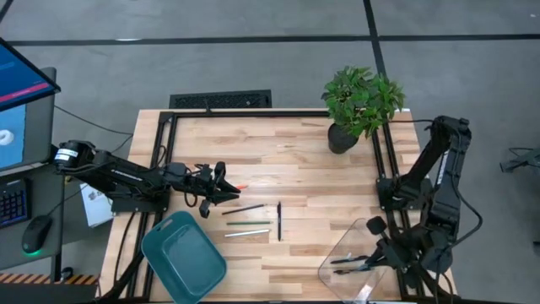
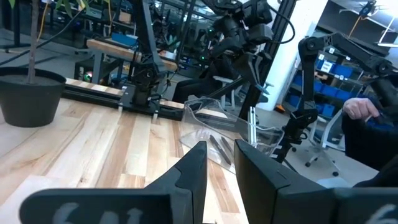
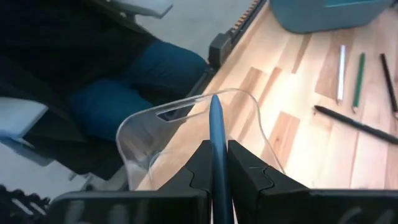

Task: Sort pens & pencils
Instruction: Put the blue pen in the transparent bin

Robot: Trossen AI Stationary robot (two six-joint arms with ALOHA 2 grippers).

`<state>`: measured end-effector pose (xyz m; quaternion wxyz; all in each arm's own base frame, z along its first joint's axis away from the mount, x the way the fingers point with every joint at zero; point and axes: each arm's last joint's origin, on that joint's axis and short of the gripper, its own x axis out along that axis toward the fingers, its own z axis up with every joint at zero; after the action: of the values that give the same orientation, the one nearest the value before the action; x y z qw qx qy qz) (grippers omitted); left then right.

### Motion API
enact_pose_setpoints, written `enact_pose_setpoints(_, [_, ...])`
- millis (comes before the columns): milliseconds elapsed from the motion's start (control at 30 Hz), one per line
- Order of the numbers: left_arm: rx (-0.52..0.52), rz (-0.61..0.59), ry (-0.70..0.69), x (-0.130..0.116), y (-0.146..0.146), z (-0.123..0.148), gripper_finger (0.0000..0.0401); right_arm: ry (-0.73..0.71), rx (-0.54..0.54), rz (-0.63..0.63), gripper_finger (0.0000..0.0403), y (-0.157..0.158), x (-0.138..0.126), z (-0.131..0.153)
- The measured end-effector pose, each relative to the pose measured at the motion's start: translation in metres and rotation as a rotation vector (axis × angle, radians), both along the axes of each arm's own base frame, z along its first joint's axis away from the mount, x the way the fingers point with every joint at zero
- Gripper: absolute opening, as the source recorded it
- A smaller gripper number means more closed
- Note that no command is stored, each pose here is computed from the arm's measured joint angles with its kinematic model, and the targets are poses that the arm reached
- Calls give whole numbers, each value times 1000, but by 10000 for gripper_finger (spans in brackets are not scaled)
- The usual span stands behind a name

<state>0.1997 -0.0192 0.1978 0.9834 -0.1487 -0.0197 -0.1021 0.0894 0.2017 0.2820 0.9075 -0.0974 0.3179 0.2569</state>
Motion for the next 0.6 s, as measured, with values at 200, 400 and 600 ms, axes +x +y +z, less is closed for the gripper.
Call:
enact_pose_setpoints(200, [-1, 6, 0, 0, 0, 0, 71, -9, 45, -33, 54, -10, -6, -9])
enact_pose_setpoints(400, [0, 6, 0, 0, 0, 0, 71, 7, 71, -58, 54, -13, -6, -18])
enact_pose_setpoints(600, [0, 2, 1, 0, 0, 0, 71, 5, 94, -68, 54, -12, -6, -34])
